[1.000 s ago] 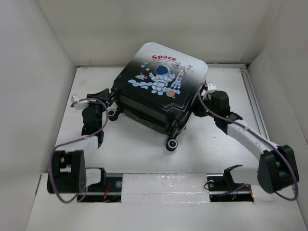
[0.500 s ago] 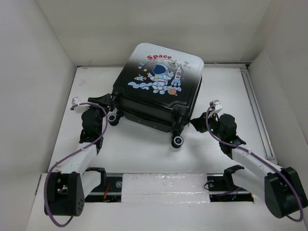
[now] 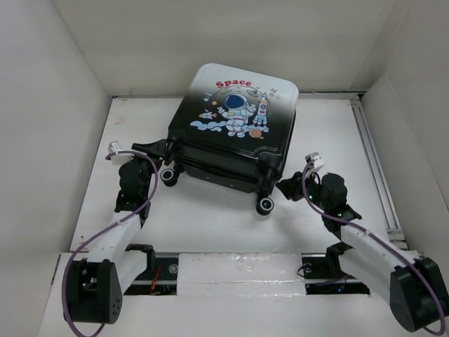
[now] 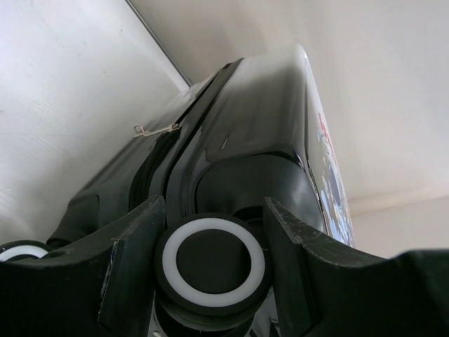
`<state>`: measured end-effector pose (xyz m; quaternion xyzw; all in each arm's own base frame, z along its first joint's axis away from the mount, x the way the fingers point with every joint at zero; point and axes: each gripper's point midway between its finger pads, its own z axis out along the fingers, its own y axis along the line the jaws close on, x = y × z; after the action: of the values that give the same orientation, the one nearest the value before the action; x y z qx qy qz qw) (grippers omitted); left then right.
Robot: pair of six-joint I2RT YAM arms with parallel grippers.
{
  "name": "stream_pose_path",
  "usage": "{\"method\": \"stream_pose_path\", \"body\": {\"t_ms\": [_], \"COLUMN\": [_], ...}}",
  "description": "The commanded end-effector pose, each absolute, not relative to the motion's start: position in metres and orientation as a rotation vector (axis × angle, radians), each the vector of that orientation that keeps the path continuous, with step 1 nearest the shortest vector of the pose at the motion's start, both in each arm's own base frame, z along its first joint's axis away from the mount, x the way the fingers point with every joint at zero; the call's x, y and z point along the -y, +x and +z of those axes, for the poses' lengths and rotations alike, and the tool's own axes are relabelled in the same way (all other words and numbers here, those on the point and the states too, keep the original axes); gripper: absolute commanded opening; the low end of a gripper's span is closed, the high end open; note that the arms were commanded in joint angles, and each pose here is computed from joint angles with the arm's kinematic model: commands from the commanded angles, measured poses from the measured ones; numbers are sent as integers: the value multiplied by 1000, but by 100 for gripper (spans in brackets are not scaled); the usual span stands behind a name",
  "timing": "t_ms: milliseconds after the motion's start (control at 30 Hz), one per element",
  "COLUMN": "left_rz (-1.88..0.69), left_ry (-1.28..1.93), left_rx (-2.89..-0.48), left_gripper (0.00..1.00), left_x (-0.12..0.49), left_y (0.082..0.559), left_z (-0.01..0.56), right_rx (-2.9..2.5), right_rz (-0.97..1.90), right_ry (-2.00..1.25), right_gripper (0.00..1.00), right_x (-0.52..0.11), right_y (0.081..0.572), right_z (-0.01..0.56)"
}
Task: Pack the luggage
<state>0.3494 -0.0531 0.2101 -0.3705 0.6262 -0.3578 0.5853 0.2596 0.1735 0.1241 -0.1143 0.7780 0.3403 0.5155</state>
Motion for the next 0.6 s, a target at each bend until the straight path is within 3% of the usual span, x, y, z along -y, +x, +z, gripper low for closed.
{"method": "stream_pose_path", "body": {"t_ms": [0,100,333,433,567], "left_rz": [-1076,-1076,-1081,-1087,-1085], "left_ry": [-645,-645,-644,-637,-642], "left_rx": [-1291,-1291,-1303,-1308,-1316], "left_gripper": [0,0,0,0,0], "left_x": [89,89,92,94,94], "left_y": [342,342,344,345,344], "left_z": [297,297,293,292,288], "right_rx": [-1826,-1858,-1871,-1897,-1853], "right_rz": [761,699,719,758,670], "right_ry": [-220,-146,-120,-146,-90], "right_gripper": [37,37,57,57,41], "right_x": [-164,-149,-148,-157,-139], "right_y": [263,260,264,274,300], "right_z": [140,140,137,129,129]}}
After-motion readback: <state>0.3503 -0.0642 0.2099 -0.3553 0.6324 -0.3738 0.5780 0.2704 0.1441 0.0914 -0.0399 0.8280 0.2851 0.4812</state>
